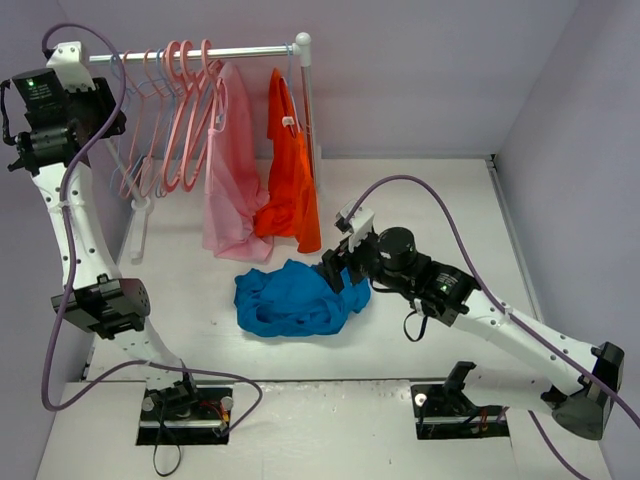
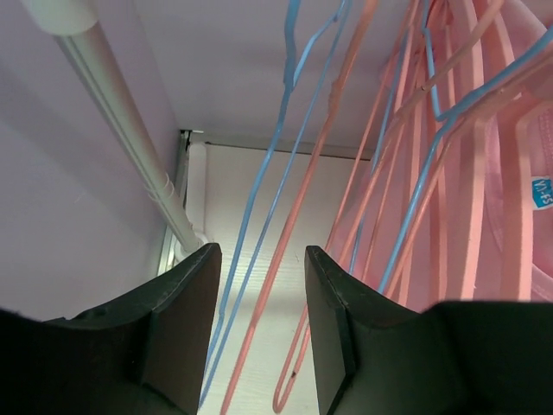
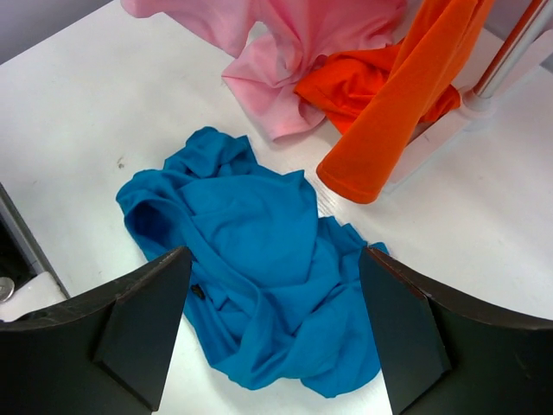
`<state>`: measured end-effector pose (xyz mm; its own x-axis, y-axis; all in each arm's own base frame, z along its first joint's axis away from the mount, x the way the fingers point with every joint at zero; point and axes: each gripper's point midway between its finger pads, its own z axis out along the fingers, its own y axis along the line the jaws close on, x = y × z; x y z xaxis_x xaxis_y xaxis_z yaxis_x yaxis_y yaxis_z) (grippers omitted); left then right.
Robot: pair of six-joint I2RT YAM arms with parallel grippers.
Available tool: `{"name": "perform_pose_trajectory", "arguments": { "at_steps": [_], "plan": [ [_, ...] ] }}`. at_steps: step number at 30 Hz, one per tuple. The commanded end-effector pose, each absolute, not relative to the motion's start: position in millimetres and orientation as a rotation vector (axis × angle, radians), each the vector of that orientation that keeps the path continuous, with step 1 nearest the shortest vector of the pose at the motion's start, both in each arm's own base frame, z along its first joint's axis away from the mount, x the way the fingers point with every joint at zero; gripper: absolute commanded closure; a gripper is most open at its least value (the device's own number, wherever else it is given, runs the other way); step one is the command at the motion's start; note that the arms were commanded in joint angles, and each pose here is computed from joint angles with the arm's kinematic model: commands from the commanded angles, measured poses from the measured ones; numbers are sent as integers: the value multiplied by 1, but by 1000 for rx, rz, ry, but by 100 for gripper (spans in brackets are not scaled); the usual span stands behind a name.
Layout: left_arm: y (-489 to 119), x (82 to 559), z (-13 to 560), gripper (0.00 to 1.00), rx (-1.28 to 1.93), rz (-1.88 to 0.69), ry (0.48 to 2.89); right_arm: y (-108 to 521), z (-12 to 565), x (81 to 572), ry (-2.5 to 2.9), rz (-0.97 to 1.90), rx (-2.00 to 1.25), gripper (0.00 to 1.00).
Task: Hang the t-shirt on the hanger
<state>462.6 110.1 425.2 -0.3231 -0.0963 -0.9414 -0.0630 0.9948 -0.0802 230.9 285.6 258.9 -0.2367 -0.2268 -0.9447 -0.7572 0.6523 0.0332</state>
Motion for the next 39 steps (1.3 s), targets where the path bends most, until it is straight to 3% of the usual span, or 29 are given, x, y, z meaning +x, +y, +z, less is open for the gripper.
{"name": "perform_pose_trajectory", "arguments": {
  "at_steps": [1, 26, 35, 39],
  "plan": [
    [116, 469, 458, 62, -22, 8, 1784, 291, 284, 228, 1706, 699, -764, 24],
    [125, 496, 395, 67, 39, 1, 1913, 281, 274, 234, 1747, 709, -722, 24],
    [117, 492, 392, 82, 63, -39, 1919, 280, 272, 234, 1753, 708, -712, 24],
    [114, 489, 402, 83, 66, -45, 1896, 281, 271, 235, 1757, 707, -715, 24]
  ]
}}
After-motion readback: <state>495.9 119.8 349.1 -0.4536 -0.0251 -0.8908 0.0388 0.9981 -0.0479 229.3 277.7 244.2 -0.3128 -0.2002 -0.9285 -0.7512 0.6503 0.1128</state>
